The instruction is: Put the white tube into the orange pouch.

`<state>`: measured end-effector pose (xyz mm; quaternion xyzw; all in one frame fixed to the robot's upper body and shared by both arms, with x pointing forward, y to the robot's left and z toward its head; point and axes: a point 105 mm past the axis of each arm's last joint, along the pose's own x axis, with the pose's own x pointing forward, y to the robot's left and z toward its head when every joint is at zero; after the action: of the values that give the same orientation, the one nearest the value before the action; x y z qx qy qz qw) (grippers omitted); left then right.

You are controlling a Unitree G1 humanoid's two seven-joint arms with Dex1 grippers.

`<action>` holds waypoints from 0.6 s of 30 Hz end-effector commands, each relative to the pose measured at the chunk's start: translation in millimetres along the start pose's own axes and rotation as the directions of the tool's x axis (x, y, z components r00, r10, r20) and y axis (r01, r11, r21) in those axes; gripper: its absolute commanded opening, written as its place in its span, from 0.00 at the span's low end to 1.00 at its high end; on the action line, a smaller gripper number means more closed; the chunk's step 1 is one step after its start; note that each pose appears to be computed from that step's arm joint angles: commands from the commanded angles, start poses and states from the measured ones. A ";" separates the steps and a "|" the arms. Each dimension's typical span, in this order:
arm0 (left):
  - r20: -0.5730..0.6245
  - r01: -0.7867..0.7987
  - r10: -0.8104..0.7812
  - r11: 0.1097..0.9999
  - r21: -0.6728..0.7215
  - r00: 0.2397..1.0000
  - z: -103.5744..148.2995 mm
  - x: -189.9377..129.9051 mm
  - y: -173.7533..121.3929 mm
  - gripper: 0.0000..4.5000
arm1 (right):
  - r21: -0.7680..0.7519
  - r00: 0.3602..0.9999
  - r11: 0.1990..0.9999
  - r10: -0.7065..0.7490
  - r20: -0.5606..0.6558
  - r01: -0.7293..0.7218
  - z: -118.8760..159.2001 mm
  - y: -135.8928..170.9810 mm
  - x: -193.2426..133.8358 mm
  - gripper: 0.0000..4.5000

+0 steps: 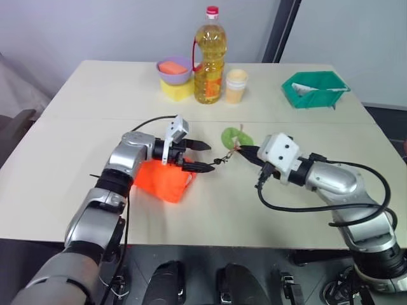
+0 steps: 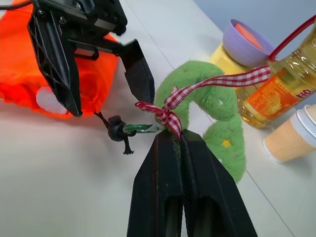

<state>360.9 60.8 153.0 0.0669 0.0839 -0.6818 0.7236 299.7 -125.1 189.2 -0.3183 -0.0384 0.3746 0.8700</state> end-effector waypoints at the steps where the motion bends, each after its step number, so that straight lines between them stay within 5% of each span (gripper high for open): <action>1: 0.042 -0.024 0.023 1.000 0.020 0.999 8.4 -4.8 1.4 0.99 | -0.026 0.995 0.995 -0.093 -0.038 0.092 -13.1 -17.8 -11.2 0.00; 8: 0.074 -0.067 0.067 0.998 0.004 0.995 7.4 -6.3 2.8 0.99 | -0.038 0.977 0.985 -0.172 -0.123 0.168 -40.6 -30.5 -18.6 0.00; 18: 0.105 -0.109 0.107 0.994 0.009 0.989 6.8 0.4 0.6 0.99 | -0.021 0.980 0.986 -0.169 -0.107 0.168 -41.4 -28.7 -14.7 0.00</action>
<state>361.9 59.8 149.6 0.0420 0.0573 -0.6445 0.7613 318.4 -167.7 160.8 -0.3337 0.0077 0.2993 0.8939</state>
